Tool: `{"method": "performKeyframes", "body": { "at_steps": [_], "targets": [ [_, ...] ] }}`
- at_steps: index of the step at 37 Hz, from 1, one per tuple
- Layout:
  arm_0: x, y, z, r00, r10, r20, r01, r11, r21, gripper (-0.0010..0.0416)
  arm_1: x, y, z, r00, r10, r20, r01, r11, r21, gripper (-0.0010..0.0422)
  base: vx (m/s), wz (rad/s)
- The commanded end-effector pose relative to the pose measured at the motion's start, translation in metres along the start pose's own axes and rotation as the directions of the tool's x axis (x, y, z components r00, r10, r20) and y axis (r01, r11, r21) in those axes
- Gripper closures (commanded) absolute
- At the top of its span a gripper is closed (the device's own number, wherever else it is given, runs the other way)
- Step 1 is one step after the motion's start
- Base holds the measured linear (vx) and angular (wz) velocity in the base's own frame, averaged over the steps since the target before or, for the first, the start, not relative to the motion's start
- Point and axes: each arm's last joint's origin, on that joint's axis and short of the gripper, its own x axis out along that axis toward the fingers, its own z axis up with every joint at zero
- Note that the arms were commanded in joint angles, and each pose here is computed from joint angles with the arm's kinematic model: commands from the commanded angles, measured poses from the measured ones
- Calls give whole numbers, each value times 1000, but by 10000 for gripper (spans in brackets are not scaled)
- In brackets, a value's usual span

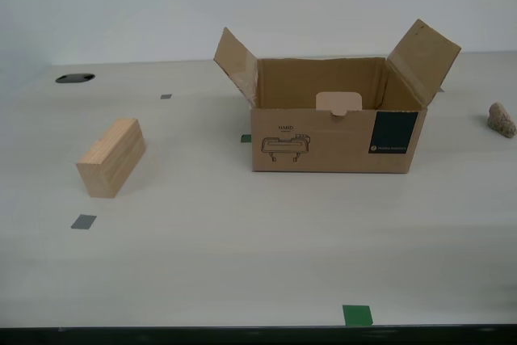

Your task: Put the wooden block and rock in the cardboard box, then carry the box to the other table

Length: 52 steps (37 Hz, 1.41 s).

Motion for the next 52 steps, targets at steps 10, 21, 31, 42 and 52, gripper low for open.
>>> {"method": "performKeyframes", "body": {
  "at_steps": [10, 21, 31, 42, 52],
  "targets": [
    [0, 1, 0, 1000, 5, 0, -5, 1000, 2, 406, 0, 0, 1, 1000, -2, 7, 2, 1000, 2, 412, 0, 0],
    [0, 1, 0, 1000, 5, 0, -5, 1000, 2, 405, 0, 0, 1, 1000, -2, 7, 2, 1000, 2, 412, 0, 0],
    [0, 1, 0, 1000, 5, 0, -5, 1000, 2, 405, 0, 0, 1, 1000, -2, 7, 2, 1000, 2, 412, 0, 0],
    [0, 1, 0, 1000, 5, 0, -5, 1000, 2, 406, 0, 0, 1, 1000, -3, 8, 3, 1000, 2, 412, 0, 0],
    [0, 1, 0, 1000, 5, 0, -5, 1000, 2, 406, 0, 0, 1, 1000, -2, 7, 2, 1000, 2, 412, 0, 0]
  ]
}}
